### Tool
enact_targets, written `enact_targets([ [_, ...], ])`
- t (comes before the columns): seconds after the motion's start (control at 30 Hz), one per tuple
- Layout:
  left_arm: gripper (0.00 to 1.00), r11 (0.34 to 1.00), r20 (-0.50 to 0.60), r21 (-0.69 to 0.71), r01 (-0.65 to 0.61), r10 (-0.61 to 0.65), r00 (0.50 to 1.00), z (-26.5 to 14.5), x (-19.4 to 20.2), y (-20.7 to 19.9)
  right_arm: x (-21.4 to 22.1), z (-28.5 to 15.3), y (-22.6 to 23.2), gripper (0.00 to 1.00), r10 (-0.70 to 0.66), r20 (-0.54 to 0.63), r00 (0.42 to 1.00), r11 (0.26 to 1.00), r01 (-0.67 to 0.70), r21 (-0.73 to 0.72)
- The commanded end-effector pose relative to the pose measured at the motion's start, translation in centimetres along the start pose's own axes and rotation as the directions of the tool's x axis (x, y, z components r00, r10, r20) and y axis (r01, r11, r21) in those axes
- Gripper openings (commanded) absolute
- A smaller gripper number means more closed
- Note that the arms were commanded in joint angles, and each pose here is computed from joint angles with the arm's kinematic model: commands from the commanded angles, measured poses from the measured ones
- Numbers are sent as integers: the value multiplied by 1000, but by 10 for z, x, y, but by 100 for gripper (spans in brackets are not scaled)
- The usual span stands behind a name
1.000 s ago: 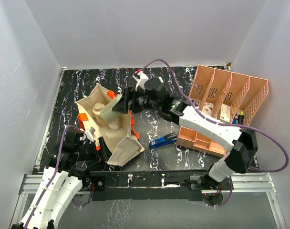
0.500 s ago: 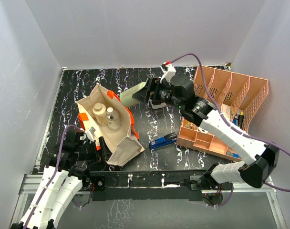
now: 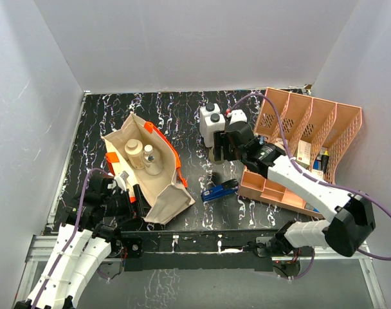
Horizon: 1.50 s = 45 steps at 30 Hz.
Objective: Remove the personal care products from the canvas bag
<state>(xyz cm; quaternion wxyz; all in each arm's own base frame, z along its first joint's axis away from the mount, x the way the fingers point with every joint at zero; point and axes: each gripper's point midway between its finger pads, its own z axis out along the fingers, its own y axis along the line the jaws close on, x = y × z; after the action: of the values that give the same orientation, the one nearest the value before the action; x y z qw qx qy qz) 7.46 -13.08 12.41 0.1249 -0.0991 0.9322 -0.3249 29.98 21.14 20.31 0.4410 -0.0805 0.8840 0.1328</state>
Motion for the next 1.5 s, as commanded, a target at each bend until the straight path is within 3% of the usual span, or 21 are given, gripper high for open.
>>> enact_targets([
  [0.0,82,1000,-13,10,-2,3,1000,-7,5,-4,-50,11,0,8,27,204,979,999,-31,15],
  [0.2,82,1000,-7,2,-5,5,1000,-11,5,-4,-40,49,-14,8,-42,168,985,993,23,113],
  [0.63,82,1000,1,-3,-8,8,1000,-13,5,-5,-41,98,-18,8,-68,117,991,990,53,128],
  [0.83,82,1000,7,-3,-9,9,1000,-13,4,-5,-39,111,-18,16,-67,94,993,992,56,114],
  [1.0,85,1000,22,-8,-13,13,1000,-16,0,-6,-35,117,-19,36,-69,70,995,992,61,106],
  [1.23,88,1000,55,-21,-13,14,998,-19,-5,-7,-33,116,-21,81,-75,45,996,992,70,102],
  [1.33,89,1000,77,-18,-12,13,997,-22,-9,-9,-36,112,-22,94,-80,40,996,991,76,107],
  [1.47,91,999,113,-40,-8,13,993,-25,-16,-9,-39,101,-17,99,-79,25,997,994,77,78],
])
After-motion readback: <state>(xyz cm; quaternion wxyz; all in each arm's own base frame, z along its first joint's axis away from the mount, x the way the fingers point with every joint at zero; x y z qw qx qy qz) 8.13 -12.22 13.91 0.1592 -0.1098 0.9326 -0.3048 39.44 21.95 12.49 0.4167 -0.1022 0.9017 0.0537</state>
